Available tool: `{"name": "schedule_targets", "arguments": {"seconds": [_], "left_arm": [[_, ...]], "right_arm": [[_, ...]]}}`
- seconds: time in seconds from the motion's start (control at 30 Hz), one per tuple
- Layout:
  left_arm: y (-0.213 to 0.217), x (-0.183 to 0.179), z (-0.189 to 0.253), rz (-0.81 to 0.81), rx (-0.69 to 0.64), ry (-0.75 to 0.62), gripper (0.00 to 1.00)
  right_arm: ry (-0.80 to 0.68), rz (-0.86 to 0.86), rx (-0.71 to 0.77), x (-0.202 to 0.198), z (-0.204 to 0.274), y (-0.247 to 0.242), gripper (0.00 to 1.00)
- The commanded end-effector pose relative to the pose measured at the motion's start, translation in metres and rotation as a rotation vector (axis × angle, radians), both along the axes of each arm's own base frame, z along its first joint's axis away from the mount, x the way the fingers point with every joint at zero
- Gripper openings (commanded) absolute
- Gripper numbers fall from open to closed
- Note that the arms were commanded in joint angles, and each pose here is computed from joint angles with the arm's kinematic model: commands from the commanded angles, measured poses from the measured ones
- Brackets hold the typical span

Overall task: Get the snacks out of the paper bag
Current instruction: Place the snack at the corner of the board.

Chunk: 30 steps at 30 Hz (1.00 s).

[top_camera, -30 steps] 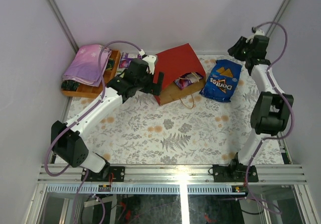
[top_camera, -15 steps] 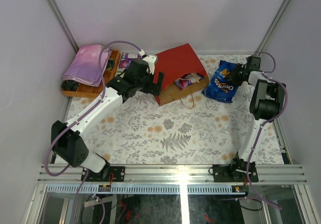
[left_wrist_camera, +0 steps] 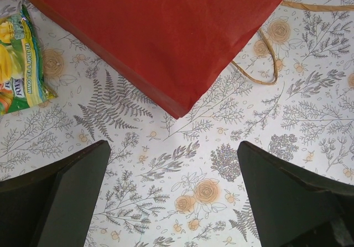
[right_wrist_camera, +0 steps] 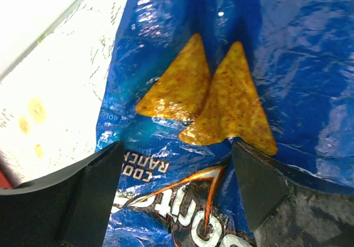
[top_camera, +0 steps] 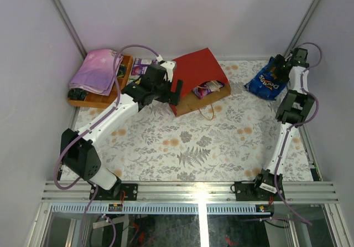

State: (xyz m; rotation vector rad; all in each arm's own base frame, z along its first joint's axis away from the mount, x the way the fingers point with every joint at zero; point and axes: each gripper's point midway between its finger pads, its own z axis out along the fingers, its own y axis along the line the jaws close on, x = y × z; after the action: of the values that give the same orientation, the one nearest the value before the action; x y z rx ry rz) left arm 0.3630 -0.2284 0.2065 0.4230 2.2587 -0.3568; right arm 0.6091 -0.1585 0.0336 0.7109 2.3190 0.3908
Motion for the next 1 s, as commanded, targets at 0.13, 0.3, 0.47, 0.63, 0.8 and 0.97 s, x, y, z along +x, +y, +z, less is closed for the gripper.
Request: {"name": "schedule_targets", "arguments": {"seconds": [0.13, 0.3, 0.47, 0.63, 0.8, 0.97], "left_arm": [[-0.007, 0.007, 0.010, -0.017, -0.030, -0.007, 1.00], [-0.009, 0.005, 0.011, -0.025, -0.042, 0.002, 1.00], [-0.006, 0.002, 0.012, -0.022, -0.037, -0.006, 1.00], [-0.009, 0.000, 0.012, -0.036, -0.045, 0.001, 1.00], [-0.010, -0.001, 0.012, -0.052, -0.044, 0.008, 1.00], [-0.011, -0.001, 0.011, -0.060, -0.041, 0.013, 1.00]], "right_arm": [[0.169, 0.270, -0.068, -0.027, -0.035, 0.070, 0.93], [0.306, 0.370, -0.171, -0.049, -0.062, 0.105, 0.94], [0.439, 0.589, -0.380, -0.078, -0.072, 0.131, 0.98], [0.446, 0.843, -0.420, -0.107, -0.057, 0.149, 0.98], [0.483, 1.039, -0.463, -0.150, -0.041, 0.145, 0.99], [0.329, 1.032, -0.514, -0.136, 0.005, 0.150, 0.98]]}}
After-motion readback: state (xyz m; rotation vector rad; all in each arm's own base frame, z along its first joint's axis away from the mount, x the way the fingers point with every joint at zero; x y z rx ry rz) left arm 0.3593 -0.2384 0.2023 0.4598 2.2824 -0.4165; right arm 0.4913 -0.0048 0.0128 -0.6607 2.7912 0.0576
